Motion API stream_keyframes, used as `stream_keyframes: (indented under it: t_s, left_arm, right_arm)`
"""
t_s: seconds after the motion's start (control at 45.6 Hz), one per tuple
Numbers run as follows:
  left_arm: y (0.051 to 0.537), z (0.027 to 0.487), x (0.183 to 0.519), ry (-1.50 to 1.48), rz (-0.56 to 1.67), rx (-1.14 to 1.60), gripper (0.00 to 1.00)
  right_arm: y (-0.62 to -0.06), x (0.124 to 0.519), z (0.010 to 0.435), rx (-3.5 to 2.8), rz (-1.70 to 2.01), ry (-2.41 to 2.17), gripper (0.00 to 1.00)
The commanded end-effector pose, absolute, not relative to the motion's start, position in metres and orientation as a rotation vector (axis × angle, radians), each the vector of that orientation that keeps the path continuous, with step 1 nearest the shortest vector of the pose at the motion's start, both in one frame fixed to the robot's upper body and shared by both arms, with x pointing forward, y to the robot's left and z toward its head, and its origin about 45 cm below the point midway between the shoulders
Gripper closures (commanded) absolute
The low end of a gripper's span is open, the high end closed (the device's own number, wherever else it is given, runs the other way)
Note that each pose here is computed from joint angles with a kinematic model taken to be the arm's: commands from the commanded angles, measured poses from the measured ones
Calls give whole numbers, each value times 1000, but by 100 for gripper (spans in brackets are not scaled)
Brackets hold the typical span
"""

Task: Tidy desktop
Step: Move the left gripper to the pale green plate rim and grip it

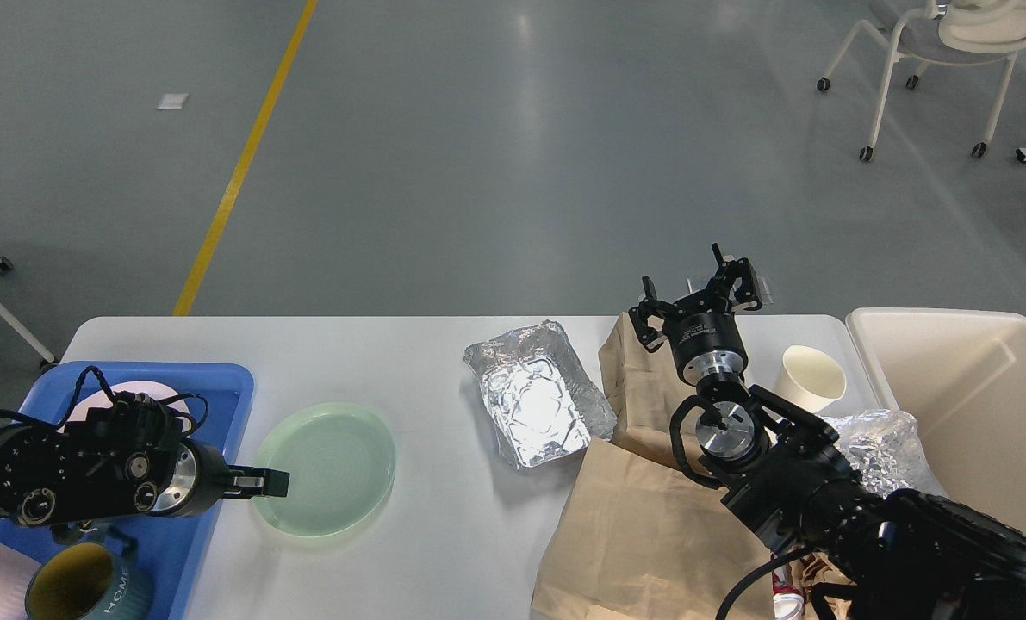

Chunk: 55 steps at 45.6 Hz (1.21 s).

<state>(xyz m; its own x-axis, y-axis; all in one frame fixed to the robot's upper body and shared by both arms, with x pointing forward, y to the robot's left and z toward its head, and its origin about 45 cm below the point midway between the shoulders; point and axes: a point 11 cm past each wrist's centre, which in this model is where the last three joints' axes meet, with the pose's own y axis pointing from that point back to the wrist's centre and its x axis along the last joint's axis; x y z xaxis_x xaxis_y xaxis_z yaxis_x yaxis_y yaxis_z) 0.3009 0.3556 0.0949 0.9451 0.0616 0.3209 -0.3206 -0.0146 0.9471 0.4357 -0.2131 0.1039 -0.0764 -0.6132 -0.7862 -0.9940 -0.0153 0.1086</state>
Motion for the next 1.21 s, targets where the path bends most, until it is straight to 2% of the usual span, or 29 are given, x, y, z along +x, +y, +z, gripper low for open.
stream_keyframes:
  t_s: [0.0,0.417,0.834,0.943,1.031,1.185]
  left_arm:
    - [354,89,302,-216,313,1570,17]
    - [346,79,304,-237,315,1570,35]
    - [344,71,303,-237,309,1599,42]
    - [342,69,303,-238,306,1609,49]
    - [342,67,300,-235,299,1612,65]
    - [342,66,299,-236,294,1615,87]
  right_arm:
    - [-213,436,104,-1673,935,1738,0]
    - [-213,436,104,-1673,935,1738,0]
    - [-212,436,105,-1674,934,1735,0]
    - [-213,436,104,-1673,935,1738,0]
    - [-213,436,104,-1673,935,1738,0]
    - [-213,436,104,-1673,935,1738,0]
